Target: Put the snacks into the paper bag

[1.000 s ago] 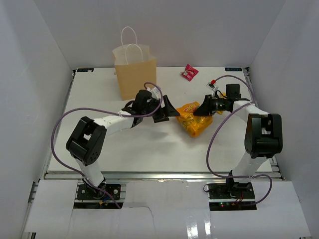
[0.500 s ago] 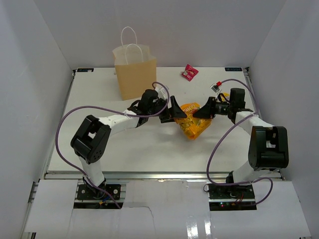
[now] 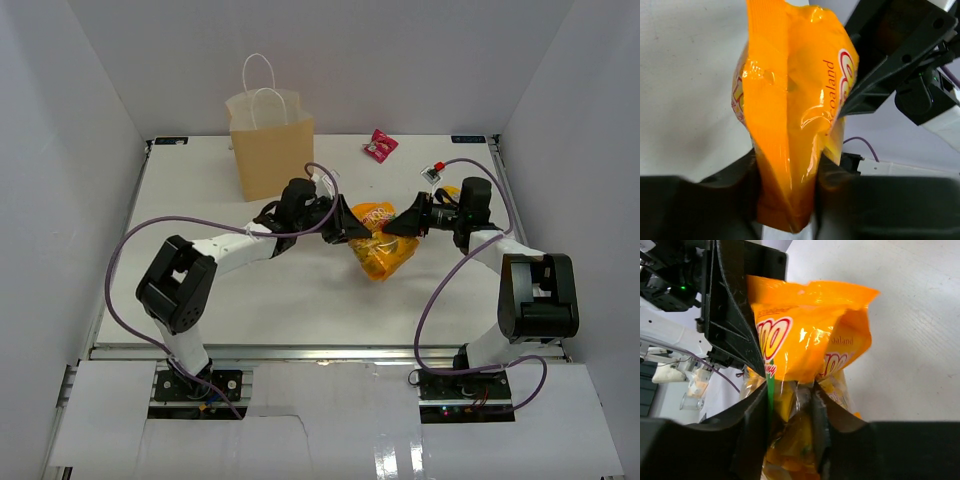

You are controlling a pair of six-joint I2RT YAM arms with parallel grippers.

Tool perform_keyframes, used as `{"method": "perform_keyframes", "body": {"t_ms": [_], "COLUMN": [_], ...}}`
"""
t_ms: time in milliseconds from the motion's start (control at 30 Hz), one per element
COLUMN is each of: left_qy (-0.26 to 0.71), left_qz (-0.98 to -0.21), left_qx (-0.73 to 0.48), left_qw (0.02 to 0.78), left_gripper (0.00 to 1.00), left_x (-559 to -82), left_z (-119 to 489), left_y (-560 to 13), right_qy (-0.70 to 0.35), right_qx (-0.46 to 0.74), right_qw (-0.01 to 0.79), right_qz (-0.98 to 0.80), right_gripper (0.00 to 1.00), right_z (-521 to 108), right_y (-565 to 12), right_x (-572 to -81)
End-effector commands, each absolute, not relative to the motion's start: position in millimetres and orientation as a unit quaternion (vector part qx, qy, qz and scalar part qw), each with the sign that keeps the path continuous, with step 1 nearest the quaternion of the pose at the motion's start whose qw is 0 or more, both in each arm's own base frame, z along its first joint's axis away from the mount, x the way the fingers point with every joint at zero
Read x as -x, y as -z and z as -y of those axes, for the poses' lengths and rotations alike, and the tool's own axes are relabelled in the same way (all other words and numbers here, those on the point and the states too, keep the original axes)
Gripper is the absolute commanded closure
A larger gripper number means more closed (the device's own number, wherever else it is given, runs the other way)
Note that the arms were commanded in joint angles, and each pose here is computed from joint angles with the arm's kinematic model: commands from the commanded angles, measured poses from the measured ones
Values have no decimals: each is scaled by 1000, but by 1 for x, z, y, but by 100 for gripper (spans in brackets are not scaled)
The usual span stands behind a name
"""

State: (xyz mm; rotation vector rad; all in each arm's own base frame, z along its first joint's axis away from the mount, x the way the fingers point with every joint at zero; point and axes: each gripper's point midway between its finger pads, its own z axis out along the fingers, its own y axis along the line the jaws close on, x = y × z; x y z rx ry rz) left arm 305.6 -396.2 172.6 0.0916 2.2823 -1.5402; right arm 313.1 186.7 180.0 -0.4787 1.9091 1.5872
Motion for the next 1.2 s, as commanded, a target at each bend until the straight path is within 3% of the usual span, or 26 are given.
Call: {"method": "perform_keyframes", "body": {"t_ms": [0,33,100,167,200,333,533,600,767,1033,1167], "left_qy": [571,567,543,511,485,421,382,369,344,339,284], "left_qz": [-784,-784,-791,-801,-804,-796,-720,-689,-624,-522,-494], "left_qx": [-67,-68,-77,-84,-106,-138,-180,-201,-226,-235,-224], "left_qw": [235,244,270,302,327,412,551,590,664,747,791], "left_gripper": [69,72,76,76,77,77,78,82,83,86,89], "left_x": [-297,-300,-308,-319,-327,-359,-407,-420,-457,-480,-499], "left_z": [394,391,380,370,359,317,242,223,206,189,172], "left_y": [-216,-218,-223,-238,-240,-282,-378,-407,-483,-557,-569], "right_qy": [-611,-607,-590,-576,-553,-498,-468,-463,-461,-453,-455], "right_qx": [240,246,270,281,299,321,337,337,331,336,334], "right_qw": [316,318,331,341,371,437,468,467,453,445,441], "right_qz": [-685,-685,-685,-688,-684,-677,-669,-674,-687,-696,-698], "right_gripper": [59,47,34,28,19,6,5,5,5,5,5], "right_z": [-192,-192,-190,-188,-180,-150,-125,-124,-124,-124,-124], "right_y": [-212,-213,-217,-229,-233,-263,-270,-264,-240,-225,-222], "right_x": [-303,-303,-306,-312,-321,-349,-356,-352,-337,-324,-320]}}
